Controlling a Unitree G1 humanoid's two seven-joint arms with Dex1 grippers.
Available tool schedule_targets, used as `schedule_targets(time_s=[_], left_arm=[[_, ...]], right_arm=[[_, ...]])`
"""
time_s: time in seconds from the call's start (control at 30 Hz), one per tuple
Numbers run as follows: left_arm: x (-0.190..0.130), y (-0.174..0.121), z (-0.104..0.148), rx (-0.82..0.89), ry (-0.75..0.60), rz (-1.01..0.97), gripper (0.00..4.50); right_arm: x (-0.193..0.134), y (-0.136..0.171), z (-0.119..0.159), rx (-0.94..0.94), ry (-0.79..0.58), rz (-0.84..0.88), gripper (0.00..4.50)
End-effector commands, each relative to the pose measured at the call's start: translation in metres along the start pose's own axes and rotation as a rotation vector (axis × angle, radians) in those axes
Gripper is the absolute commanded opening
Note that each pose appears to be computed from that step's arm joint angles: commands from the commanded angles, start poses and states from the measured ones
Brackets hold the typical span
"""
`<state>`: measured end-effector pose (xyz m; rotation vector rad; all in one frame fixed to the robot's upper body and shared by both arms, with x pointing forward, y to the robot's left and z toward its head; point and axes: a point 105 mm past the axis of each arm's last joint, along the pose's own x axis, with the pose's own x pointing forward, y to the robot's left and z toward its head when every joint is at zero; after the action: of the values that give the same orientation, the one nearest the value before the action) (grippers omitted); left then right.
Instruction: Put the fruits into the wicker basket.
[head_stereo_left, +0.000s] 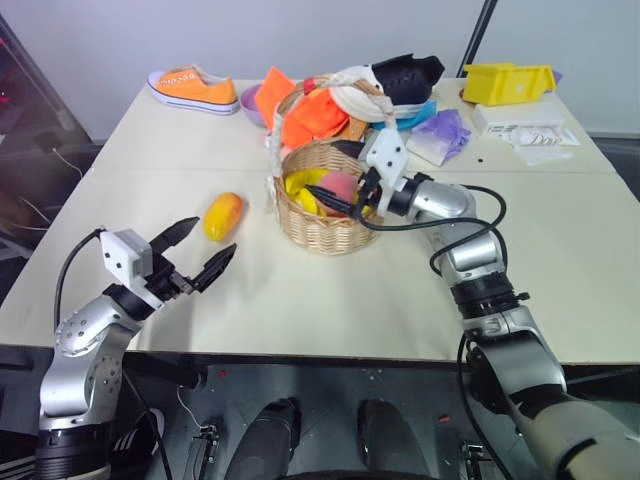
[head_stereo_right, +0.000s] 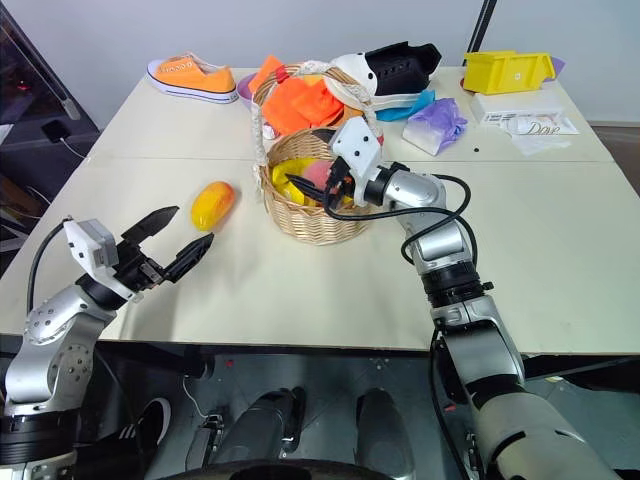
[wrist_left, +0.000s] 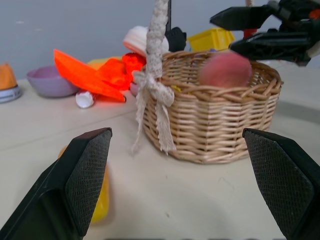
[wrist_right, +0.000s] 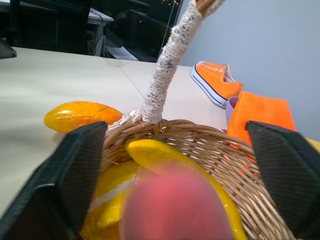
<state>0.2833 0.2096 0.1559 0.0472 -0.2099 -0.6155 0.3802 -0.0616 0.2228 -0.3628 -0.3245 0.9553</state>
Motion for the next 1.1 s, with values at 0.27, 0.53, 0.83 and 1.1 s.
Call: schedule_targets(time_s=[0.27,0.53,0.83,1.1], left_arm=[[-0.005,0.038,0.007,0.079,0.038,0.218,4.50],[0.015,0.057,0.013,0.110,0.032,0.301,4.50],[0.053,0.061,-0.010,0.123,0.185,0.327,4.50],[0.092,0.062,-0.018,0.105,0.318,0.357,4.50]], right_arm=[[-0.092,0.048,0.022,0.075,-0.071,0.092,4.44],[-0.134,0.066,-0.010,0.012,0.097,0.025,4.44],[-0.128,0.081,-0.016,0.004,0.115,0.052,4.44],[-0.118,0.079,-0.023,-0.016,0.131,0.082,4.44]])
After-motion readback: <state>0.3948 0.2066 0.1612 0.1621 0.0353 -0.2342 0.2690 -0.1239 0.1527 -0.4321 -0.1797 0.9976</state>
